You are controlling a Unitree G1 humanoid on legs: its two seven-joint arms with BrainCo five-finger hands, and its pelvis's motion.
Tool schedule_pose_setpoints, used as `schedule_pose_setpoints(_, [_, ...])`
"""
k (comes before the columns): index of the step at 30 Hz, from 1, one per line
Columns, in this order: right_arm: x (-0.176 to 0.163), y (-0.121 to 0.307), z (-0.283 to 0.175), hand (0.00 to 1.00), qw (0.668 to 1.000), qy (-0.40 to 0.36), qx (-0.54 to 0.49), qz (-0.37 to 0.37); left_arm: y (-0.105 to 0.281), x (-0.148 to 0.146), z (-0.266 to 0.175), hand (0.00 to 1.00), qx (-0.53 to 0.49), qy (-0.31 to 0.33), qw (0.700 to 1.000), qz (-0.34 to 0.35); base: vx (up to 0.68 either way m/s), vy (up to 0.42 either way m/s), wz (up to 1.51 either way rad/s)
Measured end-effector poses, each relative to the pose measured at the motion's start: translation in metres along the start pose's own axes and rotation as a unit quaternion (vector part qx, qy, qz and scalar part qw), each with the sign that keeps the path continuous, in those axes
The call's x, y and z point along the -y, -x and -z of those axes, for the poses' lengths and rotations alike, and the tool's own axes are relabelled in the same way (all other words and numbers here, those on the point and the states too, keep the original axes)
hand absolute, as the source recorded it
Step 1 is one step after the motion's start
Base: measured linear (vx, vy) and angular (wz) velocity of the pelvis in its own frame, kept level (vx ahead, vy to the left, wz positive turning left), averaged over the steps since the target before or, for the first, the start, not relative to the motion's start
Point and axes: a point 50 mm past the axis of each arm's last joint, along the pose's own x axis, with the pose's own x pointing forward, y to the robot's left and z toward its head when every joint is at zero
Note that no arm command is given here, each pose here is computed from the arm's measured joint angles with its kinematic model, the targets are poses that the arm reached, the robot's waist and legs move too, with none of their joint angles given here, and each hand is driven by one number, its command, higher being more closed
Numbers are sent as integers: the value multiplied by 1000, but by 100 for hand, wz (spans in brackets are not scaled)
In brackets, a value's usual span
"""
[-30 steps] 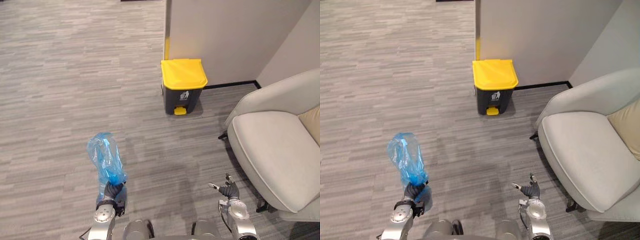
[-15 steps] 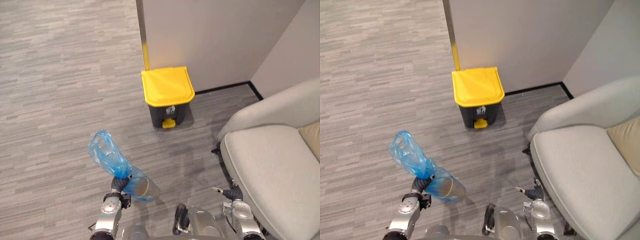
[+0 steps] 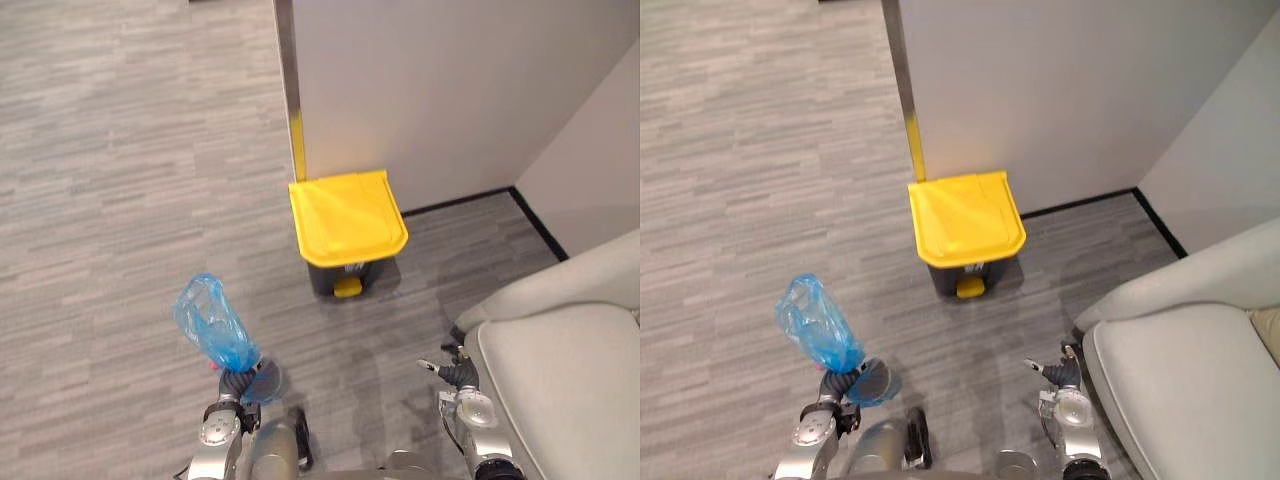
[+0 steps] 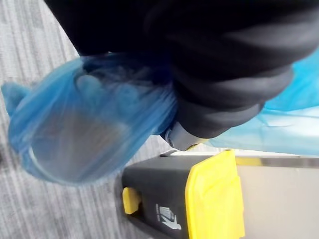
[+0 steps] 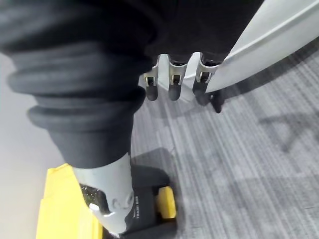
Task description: Gather rubbish on tea table into small bin, then transfer packed bag to large trash can.
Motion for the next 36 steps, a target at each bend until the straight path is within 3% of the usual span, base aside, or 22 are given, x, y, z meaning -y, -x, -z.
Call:
schedule_pose_setpoints(9, [4,10,20,0,1000,2,-26,4,-9,-4,-16,100,27,-5,1000,-11,297,-168,44])
schedule_pose_setpoints(19, [15,10,21,0,999,-11,-30,24,-11,28,-20,100,24,30,999,29,152,-144,39])
schedule_pose_setpoints(29, [26,12,32,0,997,-37,-52,48,-12,26,-12,100,6,15,999,32,12,76,11])
schedule_pose_setpoints(36, [21,12,47,0,994,-33,-92,40,-11,6,5,100,-27,-18,999,16,-84,58,-9])
